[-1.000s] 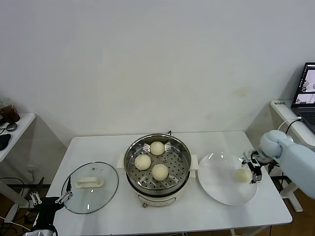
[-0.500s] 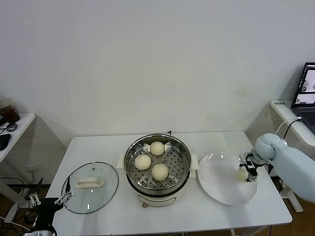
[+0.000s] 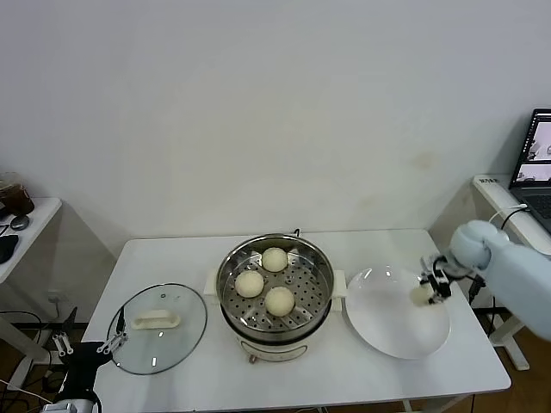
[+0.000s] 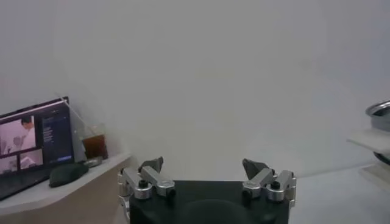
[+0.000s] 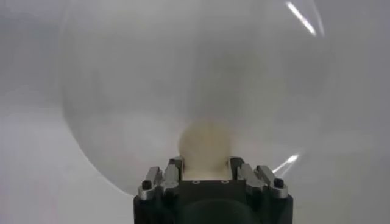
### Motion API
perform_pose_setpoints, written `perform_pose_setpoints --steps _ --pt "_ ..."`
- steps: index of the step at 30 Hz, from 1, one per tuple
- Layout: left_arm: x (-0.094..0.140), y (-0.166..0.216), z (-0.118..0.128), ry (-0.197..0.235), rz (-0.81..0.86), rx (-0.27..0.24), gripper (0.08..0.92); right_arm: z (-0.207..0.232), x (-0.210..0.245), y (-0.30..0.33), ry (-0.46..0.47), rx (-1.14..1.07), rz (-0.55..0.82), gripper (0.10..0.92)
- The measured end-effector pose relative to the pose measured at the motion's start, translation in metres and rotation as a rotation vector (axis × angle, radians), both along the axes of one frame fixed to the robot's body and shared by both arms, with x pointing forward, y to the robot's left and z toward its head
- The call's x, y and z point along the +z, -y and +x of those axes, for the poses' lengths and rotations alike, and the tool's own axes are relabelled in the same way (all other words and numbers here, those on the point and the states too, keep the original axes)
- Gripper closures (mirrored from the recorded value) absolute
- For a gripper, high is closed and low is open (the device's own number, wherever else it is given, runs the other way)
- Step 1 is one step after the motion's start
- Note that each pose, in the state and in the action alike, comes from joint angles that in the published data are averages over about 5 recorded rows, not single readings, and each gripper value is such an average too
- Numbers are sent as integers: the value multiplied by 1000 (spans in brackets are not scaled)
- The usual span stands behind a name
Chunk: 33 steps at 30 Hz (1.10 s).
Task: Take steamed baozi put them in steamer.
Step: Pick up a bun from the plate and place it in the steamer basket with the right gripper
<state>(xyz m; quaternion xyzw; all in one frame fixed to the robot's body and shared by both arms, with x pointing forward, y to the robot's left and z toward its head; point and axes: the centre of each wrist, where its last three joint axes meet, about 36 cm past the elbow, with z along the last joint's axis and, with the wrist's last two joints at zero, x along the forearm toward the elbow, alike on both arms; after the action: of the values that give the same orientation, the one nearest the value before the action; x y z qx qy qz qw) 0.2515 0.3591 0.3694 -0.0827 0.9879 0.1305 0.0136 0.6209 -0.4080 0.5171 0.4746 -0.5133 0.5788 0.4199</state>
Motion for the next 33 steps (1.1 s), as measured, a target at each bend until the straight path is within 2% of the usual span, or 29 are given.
perform_pose_setpoints --steps 9,15,22,33 --pt "0 3 7 6 -4 -16 177 14 122 -94 130 83 134 530" --pt "0 3 7 4 -3 -19 177 -3 168 -173 129 120 224 528" --pt "1 0 6 9 -4 -3 177 -23 165 -235 67 110 250 522" --pt "4 -3 3 14 -7 18 177 -30 113 -275 -14 76 208 522"
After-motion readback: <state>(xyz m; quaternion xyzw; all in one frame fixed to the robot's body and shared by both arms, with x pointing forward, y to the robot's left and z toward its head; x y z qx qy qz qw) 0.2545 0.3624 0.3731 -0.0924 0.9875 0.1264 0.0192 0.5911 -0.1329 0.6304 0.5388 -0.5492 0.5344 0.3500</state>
